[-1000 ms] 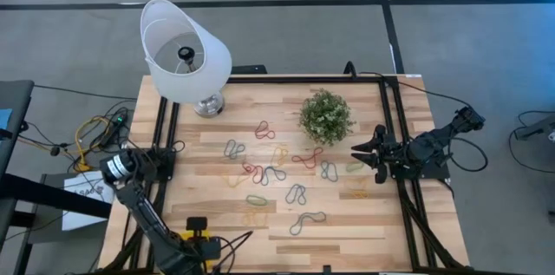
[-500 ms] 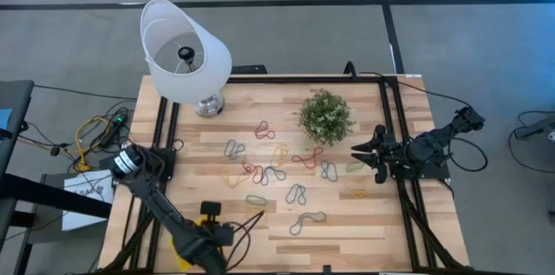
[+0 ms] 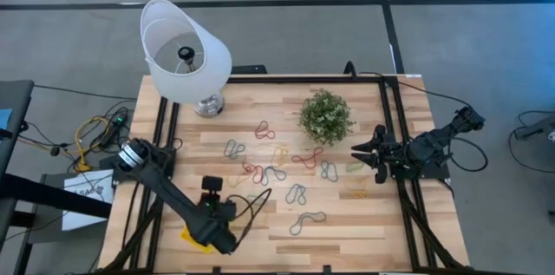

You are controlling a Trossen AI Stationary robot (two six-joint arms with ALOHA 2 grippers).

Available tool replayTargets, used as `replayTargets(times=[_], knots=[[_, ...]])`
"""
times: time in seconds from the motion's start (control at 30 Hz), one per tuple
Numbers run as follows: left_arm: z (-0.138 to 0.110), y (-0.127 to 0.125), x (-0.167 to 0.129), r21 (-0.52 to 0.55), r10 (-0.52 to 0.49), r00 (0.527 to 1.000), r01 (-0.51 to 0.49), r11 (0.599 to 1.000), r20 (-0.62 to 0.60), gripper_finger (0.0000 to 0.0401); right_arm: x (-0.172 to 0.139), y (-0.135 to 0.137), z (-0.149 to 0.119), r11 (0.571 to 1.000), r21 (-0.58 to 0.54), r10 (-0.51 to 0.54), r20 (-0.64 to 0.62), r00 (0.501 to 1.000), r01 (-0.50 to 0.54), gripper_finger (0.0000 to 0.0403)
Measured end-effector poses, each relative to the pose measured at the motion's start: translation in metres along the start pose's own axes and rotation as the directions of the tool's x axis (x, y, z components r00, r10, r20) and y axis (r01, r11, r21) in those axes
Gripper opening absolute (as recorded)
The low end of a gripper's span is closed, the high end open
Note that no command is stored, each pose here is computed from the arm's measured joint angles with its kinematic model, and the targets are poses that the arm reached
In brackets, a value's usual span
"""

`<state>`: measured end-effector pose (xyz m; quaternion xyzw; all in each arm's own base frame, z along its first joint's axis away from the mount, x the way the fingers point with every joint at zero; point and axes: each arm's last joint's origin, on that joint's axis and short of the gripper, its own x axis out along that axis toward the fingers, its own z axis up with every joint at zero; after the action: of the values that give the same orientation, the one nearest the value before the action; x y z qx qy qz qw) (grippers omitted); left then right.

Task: Pick and place items into bin
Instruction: Adjust the yellow bin, then put the right red rubberband into the yellow bin

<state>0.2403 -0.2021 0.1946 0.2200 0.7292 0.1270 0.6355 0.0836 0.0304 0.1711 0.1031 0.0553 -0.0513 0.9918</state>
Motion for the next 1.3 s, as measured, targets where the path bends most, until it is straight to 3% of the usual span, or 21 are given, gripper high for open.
replayTargets(times=[0.13, 0.27, 0.37, 0.47, 0.6, 0.77, 0.9, 1.0, 1.1, 1.2, 1.3], knots=[[-0.025, 0.035, -0.028, -0.078, 0.052, 0.995, -0.046, 0.996, 0.080, 0.0000, 0.000, 0.001, 0.004, 1.000, 0.028, 0.011, 0.039, 0.999, -0.012, 0.0102], [-0.056, 0.078, -0.060, -0.166, 0.007, 0.959, 0.042, 0.985, 0.285, 0.0000, -0.001, 0.003, 0.011, 0.999, 0.023, 0.024, 0.094, 0.995, -0.026, 0.0102], [-0.081, 0.113, -0.075, -0.245, 0.035, 0.913, 0.072, 0.967, 0.406, 0.0000, -0.001, 0.003, 0.015, 1.000, 0.002, 0.023, 0.134, 0.991, -0.023, 0.0102], [-0.105, 0.145, -0.083, -0.345, 0.081, 0.854, 0.119, 0.931, 0.514, 0.0000, 0.002, 0.006, 0.017, 1.000, 0.000, 0.003, 0.148, 0.989, -0.003, 0.0102], [-0.122, 0.169, -0.085, -0.480, 0.160, 0.801, 0.174, 0.860, 0.577, 0.0000, 0.009, 0.012, 0.020, 0.999, -0.042, 0.005, 0.154, 0.988, 0.002, 0.0102], [-0.142, 0.179, -0.063, -0.509, 0.223, 0.806, 0.110, 0.854, 0.548, 0.0000, 0.026, 0.031, 0.044, 0.995, -0.092, -0.014, 0.104, 0.994, 0.024, 0.0102], [-0.157, 0.178, -0.041, -0.534, 0.211, 0.783, 0.176, 0.827, 0.585, 0.0000, 0.054, 0.051, 0.073, 0.984, -0.157, -0.079, 0.024, 0.997, 0.082, 0.0102], [-0.165, 0.171, -0.023, -0.526, 0.174, 0.719, 0.300, 0.795, 0.673, 0.0000, 0.080, 0.061, 0.083, 0.969, -0.211, -0.151, -0.085, 0.985, 0.130, 0.0102], [-0.165, 0.159, -0.001, -0.474, 0.107, 0.636, 0.441, 0.762, 0.764, 0.0000, 0.108, 0.067, 0.077, 0.976, -0.172, -0.170, -0.223, 0.960, 0.133, 0.0102], [-0.158, 0.143, 0.020, -0.381, 0.043, 0.547, 0.522, 0.763, 0.836, 0.0000, 0.136, 0.071, 0.059, 0.986, -0.106, -0.156, -0.337, 0.929, 0.127, 0.0102], [-0.150, 0.130, 0.038, -0.317, 0.017, 0.487, 0.542, 0.778, 0.873, 0.0000, 0.159, 0.076, 0.043, 0.986, -0.113, -0.159, -0.409, 0.899, 0.123, 0.0102]])
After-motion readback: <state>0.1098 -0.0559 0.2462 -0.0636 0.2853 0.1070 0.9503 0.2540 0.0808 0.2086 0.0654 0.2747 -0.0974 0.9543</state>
